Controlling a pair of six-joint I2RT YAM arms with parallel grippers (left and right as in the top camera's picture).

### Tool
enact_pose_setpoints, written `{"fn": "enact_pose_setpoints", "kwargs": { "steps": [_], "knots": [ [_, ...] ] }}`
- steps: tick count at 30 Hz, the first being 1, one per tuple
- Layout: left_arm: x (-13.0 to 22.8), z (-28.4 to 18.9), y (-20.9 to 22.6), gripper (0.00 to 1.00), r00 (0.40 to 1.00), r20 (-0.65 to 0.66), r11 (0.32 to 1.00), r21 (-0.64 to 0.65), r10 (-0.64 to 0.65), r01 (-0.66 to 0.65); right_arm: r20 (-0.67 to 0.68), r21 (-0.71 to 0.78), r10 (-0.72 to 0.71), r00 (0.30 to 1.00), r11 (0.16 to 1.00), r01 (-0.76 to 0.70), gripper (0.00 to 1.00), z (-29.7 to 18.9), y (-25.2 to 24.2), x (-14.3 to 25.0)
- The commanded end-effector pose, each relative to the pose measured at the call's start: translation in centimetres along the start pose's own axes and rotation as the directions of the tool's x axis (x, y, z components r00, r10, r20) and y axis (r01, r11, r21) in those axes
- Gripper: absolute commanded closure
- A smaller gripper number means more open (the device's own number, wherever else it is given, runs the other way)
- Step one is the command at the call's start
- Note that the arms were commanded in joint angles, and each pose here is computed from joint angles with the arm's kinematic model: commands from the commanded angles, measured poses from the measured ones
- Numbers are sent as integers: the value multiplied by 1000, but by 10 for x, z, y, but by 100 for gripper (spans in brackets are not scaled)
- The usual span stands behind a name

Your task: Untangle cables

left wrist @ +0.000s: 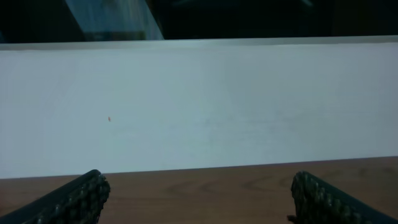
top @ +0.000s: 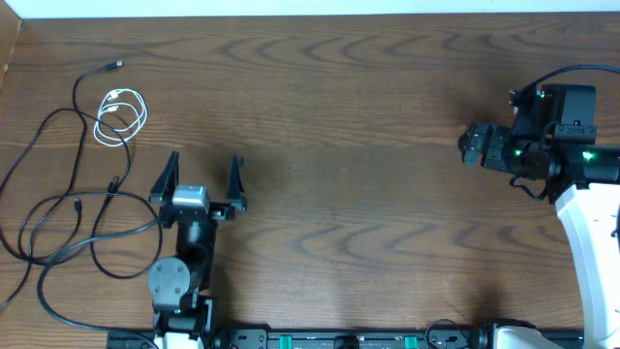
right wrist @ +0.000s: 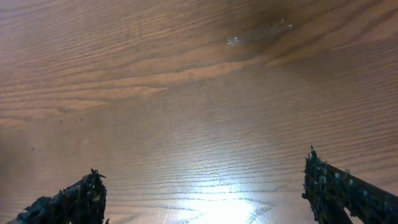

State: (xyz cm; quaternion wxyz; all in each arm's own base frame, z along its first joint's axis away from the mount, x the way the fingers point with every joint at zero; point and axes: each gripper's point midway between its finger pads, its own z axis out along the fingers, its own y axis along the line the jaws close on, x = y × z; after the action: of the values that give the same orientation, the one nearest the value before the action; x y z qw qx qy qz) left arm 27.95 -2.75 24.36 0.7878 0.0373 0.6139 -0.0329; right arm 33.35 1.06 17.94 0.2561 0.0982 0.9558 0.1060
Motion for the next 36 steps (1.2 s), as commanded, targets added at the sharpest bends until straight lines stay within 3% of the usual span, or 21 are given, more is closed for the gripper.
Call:
{"fn": "enact_pose_setpoints", "kwargs": {
  "steps": [1, 11, 25, 36],
  "knots": [
    [-7, -11, 2, 6, 998, 50, 999, -12, 41, -41, 19, 0, -17, 1000, 1000, 17, 1, -5, 1, -3],
    [-10, -21, 5, 6, 995, 43, 996, -33, 90, -89, 19, 0, -17, 1000, 1000, 17, 1, -5, 1, -3],
    [30, -45, 16, 6, 987, -133, 992, -77, 92, -103, 19, 0, -17, 1000, 1000, 17, 1, -5, 1, -3],
    [72, -55, 22, 6, 948, -309, 990, -84, 83, -114, 18, 0, -17, 1000, 1000, 17, 1, -5, 1, -3]
  ]
}}
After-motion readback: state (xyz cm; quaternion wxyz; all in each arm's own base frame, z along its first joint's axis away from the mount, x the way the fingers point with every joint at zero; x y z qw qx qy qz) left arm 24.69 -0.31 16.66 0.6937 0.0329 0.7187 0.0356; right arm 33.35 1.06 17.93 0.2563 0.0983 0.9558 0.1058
